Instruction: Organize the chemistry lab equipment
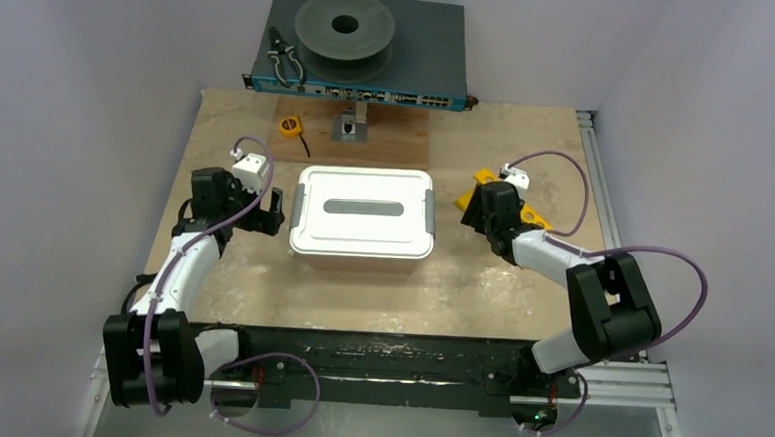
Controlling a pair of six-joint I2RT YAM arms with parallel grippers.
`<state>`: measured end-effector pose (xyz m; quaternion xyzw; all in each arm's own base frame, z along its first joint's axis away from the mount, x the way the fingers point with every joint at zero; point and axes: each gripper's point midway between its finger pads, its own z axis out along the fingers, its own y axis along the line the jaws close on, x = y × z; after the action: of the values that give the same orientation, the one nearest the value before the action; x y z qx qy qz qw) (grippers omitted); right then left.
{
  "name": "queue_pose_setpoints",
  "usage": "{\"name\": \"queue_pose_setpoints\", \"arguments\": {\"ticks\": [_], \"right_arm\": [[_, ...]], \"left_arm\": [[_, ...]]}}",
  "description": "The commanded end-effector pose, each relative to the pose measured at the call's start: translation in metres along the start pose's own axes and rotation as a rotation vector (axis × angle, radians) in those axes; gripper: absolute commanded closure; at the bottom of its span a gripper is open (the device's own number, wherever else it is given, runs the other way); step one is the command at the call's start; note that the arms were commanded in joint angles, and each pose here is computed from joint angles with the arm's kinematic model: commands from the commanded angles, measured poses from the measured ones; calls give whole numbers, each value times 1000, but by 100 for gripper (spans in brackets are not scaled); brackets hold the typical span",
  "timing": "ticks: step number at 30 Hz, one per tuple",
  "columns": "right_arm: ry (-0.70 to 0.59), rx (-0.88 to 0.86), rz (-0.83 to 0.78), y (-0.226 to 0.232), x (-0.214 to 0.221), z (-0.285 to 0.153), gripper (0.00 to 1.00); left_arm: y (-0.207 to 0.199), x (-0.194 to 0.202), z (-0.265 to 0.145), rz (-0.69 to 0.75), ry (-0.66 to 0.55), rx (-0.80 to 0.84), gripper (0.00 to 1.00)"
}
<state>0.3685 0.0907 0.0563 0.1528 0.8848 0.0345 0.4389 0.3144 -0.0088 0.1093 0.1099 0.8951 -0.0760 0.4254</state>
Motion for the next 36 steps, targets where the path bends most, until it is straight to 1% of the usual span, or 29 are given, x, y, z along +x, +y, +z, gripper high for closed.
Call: {"name": "queue_pose_setpoints", "arguments": {"ticks": [1, 3, 4, 6, 7, 9, 10, 12, 14, 16, 17, 18, 21, 23, 25, 27, 31, 34, 36], "right_arm": [[-66, 10, -5, 4, -24, 7, 37], [-67, 28, -22, 1, -25, 7, 37], [-71, 9, -32, 5, -27, 5, 37], [-94, -86, -43, 23, -32, -4, 36], [-108, -156, -48, 34, -36, -10, 35], [-132, -292, -76, 57, -43, -25, 28], [-147, -320, -89, 62, -46, -30, 27], [-200, -358, -107, 67, -56, -40, 26], [-303, -410, -130, 70, -68, -54, 22], [-411, -453, -137, 71, -77, -68, 2], [-431, -447, -138, 69, -79, -68, 1], [-422, -434, -151, 68, -78, -66, 1], [-334, -401, -189, 67, -70, -57, 1], [-300, -395, -190, 65, -64, -58, 1], [-301, -379, -151, 58, -64, -65, 1], [-332, -346, -79, 46, -71, -81, 3], [-322, -247, 24, 17, -67, -100, 5], [-281, -93, 122, -15, -61, -109, 8], [-243, 56, 206, -43, -53, -113, 8]], "left_arm": [[11, -28, 8, 2, -131, -40, 0], [13, -29, 12, -1, -147, -47, 0], [14, -29, 14, -4, -158, -53, 0], [16, -35, 16, 6, -213, -56, 0], [14, -32, 18, 10, -231, -52, 0], [12, -35, 19, 18, -280, -46, 0], [10, -36, 19, 17, -298, -38, 0], [8, -36, 19, 7, -315, -27, 0], [6, -33, 20, 4, -322, -21, 0], [6, -29, 22, 6, -327, -21, 0], [6, -27, 24, 4, -327, -21, 0], [5, -28, 24, 3, -329, -19, 0], [4, -27, 25, 3, -319, -10, 0], [4, -27, 25, 7, -321, -7, 0], [4, -27, 25, 15, -319, -6, 0], [3, -25, 24, 18, -312, -5, 0], [1, -23, 23, 23, -309, 3, 0], [0, -23, 22, 31, -304, 11, 0], [-1, -24, 20, 36, -300, 11, 0]]}}
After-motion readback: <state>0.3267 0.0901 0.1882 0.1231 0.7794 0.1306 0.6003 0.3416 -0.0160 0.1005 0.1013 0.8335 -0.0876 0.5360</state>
